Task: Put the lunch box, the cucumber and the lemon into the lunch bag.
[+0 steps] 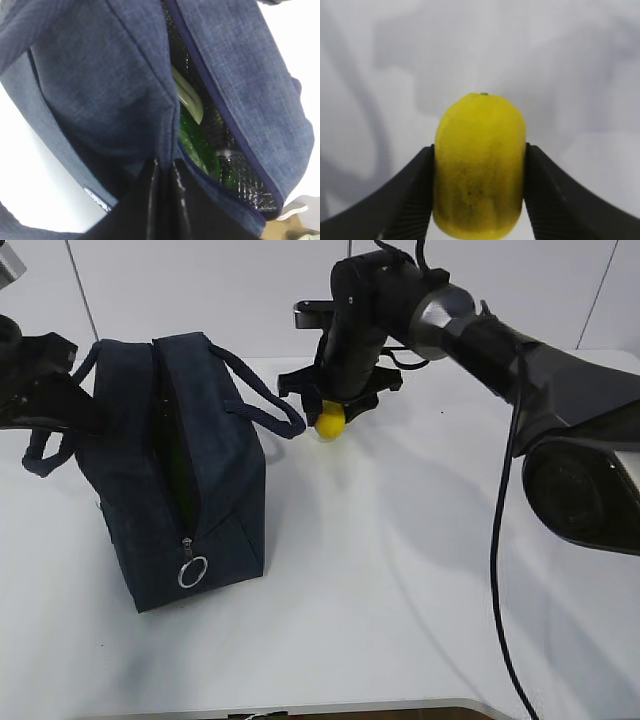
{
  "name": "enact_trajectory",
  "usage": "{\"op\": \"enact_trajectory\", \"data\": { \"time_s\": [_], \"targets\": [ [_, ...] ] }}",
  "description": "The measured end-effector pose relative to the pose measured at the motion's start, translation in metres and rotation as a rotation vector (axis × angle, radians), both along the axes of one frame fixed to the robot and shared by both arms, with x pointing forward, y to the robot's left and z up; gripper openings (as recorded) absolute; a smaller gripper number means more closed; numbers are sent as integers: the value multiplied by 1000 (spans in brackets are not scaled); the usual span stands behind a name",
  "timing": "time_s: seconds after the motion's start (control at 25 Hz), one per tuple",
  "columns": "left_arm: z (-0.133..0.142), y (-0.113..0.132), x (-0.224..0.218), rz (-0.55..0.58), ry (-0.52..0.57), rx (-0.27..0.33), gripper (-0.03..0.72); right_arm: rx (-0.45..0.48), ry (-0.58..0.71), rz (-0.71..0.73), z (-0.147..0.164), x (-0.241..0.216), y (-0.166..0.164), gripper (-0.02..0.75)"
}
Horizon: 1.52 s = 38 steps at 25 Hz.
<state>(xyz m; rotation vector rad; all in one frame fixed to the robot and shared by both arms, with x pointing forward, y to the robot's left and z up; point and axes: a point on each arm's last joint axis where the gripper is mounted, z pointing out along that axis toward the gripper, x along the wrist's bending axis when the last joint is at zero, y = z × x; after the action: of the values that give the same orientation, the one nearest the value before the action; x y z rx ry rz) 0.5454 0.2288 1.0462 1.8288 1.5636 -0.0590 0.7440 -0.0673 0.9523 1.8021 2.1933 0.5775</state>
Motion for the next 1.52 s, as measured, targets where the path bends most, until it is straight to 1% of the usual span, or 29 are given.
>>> {"op": "enact_trajectory", "data": {
  "time_s": [0.28, 0.48, 0.6, 0.76, 0.88, 1.0, 1.08, 1.2, 1.28, 1.52],
  "targets": [
    [0, 0, 0, 0, 0, 0, -3, -28, 51, -5, 4, -5, -3, 398],
    [0, 0, 0, 2, -2, -1, -3, 13, -28, 1, 34, -3, -2, 397],
    [0, 0, 0, 2, -2, -1, -3, 76, -82, 23, 59, -6, 1, 397],
    [1, -1, 0, 6, -1, -13, -3, 198, -128, 75, 102, -18, 6, 396],
    [1, -1, 0, 8, 0, -16, -3, 300, -143, 124, 133, -31, 10, 396],
    [1, -1, 0, 8, 0, -16, -3, 423, -140, 195, 160, -47, 16, 396],
    [1, -1, 0, 8, 0, -16, -3, 475, -149, 242, 174, -56, 21, 396],
    [1, -1, 0, 6, 3, -19, -3, 538, -138, 292, 185, -66, 31, 396],
    [1, -1, 0, 6, 3, -19, -3, 572, -120, 333, 186, -74, 42, 396],
    [1, -1, 0, 4, 6, -22, -3, 562, -112, 446, 185, -96, 74, 396]
  ]
}}
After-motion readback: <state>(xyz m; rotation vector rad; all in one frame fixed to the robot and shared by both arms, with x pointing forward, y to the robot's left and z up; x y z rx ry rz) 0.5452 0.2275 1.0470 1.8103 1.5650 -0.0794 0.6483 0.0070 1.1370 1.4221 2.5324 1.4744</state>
